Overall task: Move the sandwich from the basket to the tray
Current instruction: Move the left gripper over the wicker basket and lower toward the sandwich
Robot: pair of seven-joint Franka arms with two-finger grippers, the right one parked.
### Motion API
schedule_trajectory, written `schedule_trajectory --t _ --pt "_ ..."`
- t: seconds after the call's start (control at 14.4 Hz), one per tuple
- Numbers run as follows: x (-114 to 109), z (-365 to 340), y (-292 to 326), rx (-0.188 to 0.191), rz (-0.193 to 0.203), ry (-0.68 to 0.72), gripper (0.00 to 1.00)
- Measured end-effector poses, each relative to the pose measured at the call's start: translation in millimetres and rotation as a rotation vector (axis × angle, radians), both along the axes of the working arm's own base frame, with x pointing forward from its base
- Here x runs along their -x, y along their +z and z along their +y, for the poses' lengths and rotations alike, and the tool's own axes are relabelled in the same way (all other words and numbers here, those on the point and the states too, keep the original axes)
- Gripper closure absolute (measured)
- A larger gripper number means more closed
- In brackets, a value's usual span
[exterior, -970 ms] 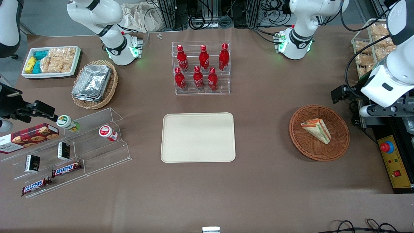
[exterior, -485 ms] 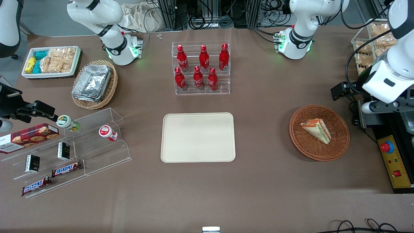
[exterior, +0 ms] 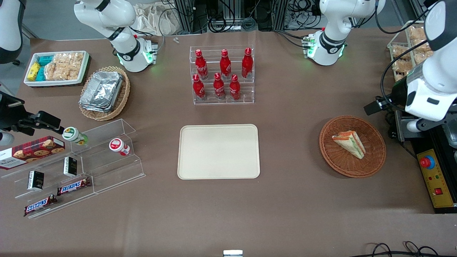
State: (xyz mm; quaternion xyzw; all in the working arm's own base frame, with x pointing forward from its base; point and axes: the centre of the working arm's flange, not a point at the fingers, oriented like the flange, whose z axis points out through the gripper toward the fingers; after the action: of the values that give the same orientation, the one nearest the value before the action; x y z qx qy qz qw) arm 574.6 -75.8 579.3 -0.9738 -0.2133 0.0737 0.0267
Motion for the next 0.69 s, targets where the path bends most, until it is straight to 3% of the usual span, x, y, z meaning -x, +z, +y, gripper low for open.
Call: schedule_trajectory --t 0.21,0.69 --pt "-12 4 -50 -0.013 0.027 0.063 0.0" --pt "-5 34 -182 -0.026 0.001 0.166 0.0"
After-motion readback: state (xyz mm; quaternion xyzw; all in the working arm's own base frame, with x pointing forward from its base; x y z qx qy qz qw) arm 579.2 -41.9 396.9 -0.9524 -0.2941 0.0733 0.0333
